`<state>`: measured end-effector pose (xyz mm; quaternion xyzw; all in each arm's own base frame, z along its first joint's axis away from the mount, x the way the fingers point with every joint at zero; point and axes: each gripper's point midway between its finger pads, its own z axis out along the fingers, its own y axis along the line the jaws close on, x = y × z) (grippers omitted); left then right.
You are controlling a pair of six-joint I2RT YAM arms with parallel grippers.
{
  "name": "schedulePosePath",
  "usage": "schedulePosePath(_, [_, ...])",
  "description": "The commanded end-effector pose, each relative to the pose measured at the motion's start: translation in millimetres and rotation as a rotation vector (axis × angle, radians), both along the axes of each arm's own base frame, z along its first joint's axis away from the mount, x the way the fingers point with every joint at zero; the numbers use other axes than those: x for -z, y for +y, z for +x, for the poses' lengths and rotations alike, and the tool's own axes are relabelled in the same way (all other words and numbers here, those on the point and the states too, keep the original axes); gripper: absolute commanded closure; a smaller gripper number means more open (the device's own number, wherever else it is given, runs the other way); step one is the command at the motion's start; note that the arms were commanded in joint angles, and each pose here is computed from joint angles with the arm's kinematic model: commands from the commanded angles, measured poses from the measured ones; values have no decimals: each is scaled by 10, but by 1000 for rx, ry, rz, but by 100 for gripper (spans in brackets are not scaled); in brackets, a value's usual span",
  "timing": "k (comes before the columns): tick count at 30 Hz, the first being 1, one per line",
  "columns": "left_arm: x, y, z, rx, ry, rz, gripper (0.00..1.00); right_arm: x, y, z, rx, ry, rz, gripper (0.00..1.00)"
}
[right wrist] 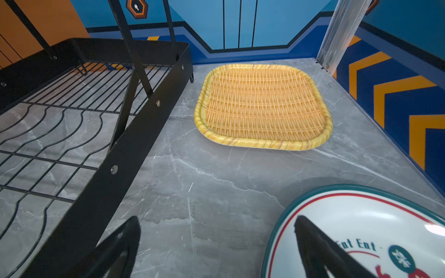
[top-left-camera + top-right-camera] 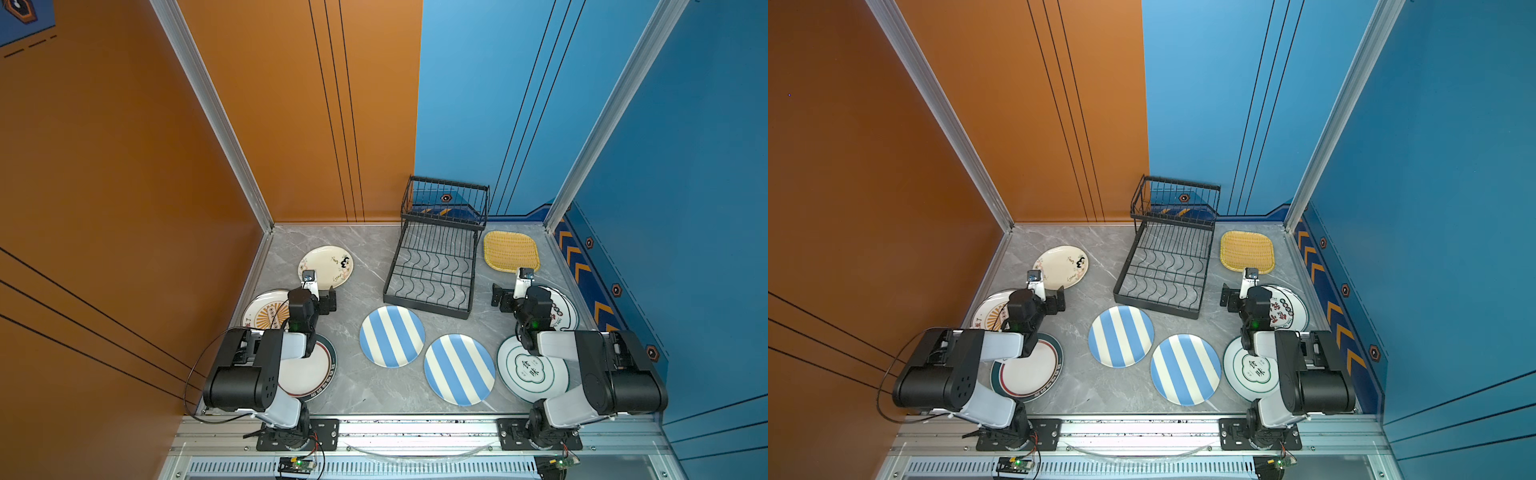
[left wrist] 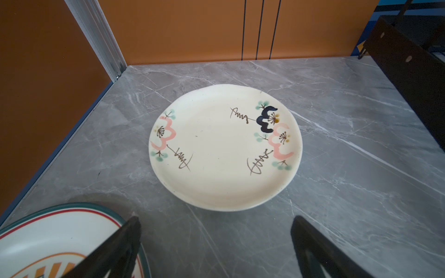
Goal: Load plates into a dish rack
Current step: Rotate the dish rack at the top-center of the table.
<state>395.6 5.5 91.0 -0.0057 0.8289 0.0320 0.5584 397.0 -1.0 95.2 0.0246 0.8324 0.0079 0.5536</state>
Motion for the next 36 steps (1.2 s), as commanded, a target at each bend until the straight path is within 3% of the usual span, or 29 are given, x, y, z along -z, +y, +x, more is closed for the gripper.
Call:
schedulePosePath(1, [-205, -164, 80, 69, 44, 44, 2, -163, 27, 41, 10, 85, -15, 0])
schedulePosePath(5, [-400, -434, 194, 130, 116, 93, 2, -351, 157, 32, 8, 104, -39, 0])
schedulePosePath(10, [-591, -1038, 453, 233, 166, -1, 1, -490, 293, 64, 50, 201, -29, 0])
schedulePosePath(16, [-552, -1896, 830, 379, 282, -102, 16, -355, 530, 157, 56, 321, 100, 0])
schedulePosePath(21, [-339, -2313, 1014, 437, 388, -163, 23, -248, 683, 250, 69, 398, 166, 0])
schedulePosePath(29, [-17, -2479, 1107, 417, 498, -128, 35, 32, 874, 370, 77, 496, 194, 0])
schedulePosePath(36, [162, -2466, 1155, 377, 534, -143, 49, 257, 930, 489, 96, 551, 184, 10])
